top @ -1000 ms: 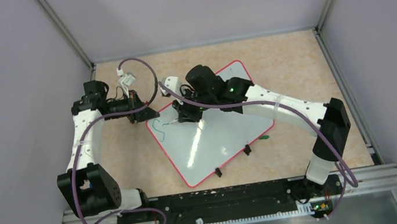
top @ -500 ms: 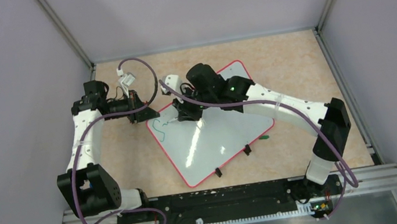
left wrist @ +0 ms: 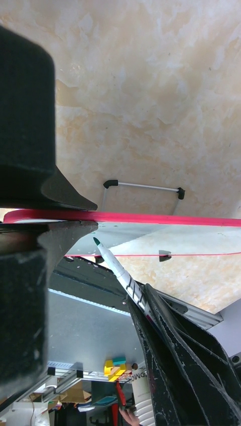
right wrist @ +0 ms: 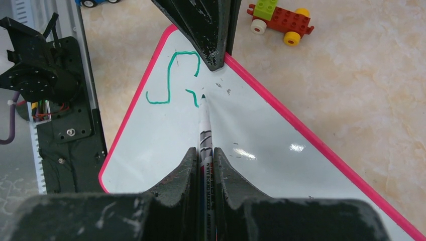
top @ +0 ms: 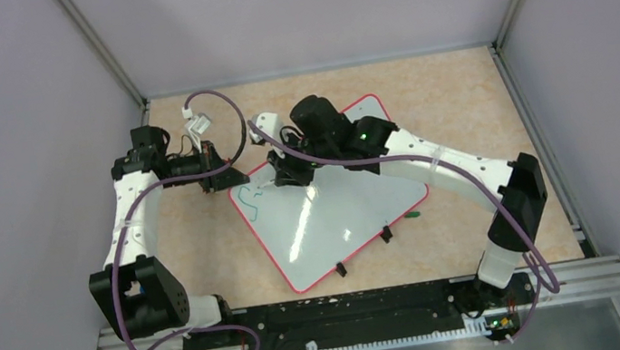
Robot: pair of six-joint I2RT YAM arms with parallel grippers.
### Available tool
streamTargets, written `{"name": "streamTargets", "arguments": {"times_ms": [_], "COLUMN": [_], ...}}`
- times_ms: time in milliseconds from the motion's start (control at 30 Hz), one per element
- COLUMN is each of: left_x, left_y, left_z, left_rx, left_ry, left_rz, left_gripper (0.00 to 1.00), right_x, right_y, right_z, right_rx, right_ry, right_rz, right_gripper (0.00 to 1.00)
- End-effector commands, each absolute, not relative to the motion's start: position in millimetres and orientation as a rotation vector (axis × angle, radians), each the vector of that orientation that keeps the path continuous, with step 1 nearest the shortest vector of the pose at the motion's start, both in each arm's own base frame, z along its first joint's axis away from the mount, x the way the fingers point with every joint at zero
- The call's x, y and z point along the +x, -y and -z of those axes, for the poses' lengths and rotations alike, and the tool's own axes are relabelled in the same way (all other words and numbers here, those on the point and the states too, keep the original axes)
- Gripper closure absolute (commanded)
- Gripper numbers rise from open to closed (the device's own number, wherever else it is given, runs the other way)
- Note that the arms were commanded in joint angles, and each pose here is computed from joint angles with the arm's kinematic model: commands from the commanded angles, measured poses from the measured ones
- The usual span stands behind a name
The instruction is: Write a sentence on the whiteboard
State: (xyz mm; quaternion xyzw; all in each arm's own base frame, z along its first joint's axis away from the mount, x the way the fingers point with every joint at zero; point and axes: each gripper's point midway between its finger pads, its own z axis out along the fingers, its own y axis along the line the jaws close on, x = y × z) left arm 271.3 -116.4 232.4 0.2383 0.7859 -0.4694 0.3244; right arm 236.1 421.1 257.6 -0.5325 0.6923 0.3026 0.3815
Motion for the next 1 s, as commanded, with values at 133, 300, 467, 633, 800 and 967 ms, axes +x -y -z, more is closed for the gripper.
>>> {"name": "streamTargets", "arguments": {"times_ms": [133, 300, 467, 633, 800, 967], "left_x": [269.4, 269.3, 269.7, 269.7, 270.4, 270.1], "left_y": [116.7, 116.7, 116.4, 116.3, 116.3, 116.2], "left_z": [-231.8, -231.1, -230.9, -230.0, -231.0, -230.4], "left_rx": [0.654, 0.654, 0.653, 0.652, 0.653, 0.651], "left_ry": [-2.057, -2.059, -2.060, -2.062, -2.059, -2.061], "left_rz": [1.187, 1.187, 1.186, 1.186, 1.185, 1.183], "left_gripper": [1.00, 1.00, 1.00, 1.00, 1.00, 1.00], "right_x": [246.8, 242.9, 234.2, 227.0, 220.3, 215.8], "right_y": [-432.4, -431.1, -428.6, -423.8, -418.4, -413.1], "right_z": [-272.9, -264.5, -254.2, -245.8, -239.8, -236.3], "right_rx": [-1.335, -1.351, -1.379, -1.395, -1.403, -1.407], "right_ry": [-1.714, -1.731, -1.749, -1.761, -1.775, -1.783], "right_rz": [-0.776, -0.778, -0.783, -0.782, -0.787, -0.785], "right_gripper": [1.00, 1.00, 1.00, 1.00, 1.00, 1.00]}}
